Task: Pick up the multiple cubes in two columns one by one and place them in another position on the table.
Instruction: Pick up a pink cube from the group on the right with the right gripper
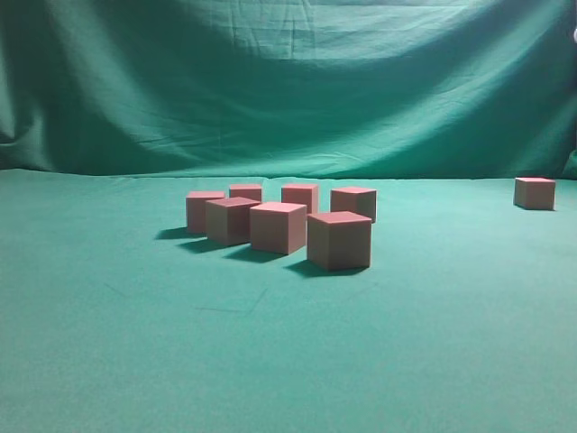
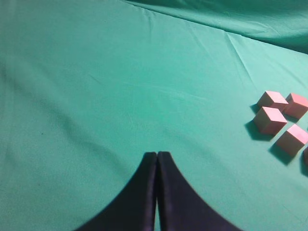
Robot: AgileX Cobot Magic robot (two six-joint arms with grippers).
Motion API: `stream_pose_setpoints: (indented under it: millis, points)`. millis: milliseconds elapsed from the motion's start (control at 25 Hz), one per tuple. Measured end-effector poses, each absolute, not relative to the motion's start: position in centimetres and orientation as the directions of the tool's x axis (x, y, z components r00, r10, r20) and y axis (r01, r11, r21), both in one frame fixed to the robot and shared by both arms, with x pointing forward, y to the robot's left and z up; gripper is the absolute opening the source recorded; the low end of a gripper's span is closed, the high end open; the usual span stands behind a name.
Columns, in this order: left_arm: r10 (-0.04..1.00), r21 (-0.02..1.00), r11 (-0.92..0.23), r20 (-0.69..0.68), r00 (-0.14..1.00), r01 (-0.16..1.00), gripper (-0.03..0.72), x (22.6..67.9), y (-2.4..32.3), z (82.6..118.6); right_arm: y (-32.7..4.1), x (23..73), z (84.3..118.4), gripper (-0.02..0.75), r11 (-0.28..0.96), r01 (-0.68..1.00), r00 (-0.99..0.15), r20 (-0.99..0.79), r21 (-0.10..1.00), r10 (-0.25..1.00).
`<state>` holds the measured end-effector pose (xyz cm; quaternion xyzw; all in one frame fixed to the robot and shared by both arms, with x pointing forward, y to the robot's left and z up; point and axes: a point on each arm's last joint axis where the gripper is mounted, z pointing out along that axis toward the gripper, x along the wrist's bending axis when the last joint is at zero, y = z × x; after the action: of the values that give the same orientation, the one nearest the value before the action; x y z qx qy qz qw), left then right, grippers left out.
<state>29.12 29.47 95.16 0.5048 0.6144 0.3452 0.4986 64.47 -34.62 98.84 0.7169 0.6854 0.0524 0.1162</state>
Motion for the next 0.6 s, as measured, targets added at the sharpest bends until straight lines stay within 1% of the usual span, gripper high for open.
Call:
stream_pose_setpoints:
  millis: [200,400,600]
  points:
    - [0.964,0.928,0.252,-0.264,0.007,0.276,0.0,29.1,29.5,95.2,-34.7,65.2,96.5,0.53,-0.032,0.98,0.049,-0.082,0.194,0.995]
    - [0.964,0.928,0.252,-0.264,0.007,0.276,0.0,29.1,29.5,95.2,-34.7,65.8,94.9,0.53,-0.029,0.98,0.046,-0.081,0.197,0.996]
    - [0.964,0.928,0.252,-0.264,0.007,0.276,0.0,29.1,29.5,95.2,-34.7,66.2,94.3,0.53,-0.028,0.977,0.045,-0.079,0.213,0.996]
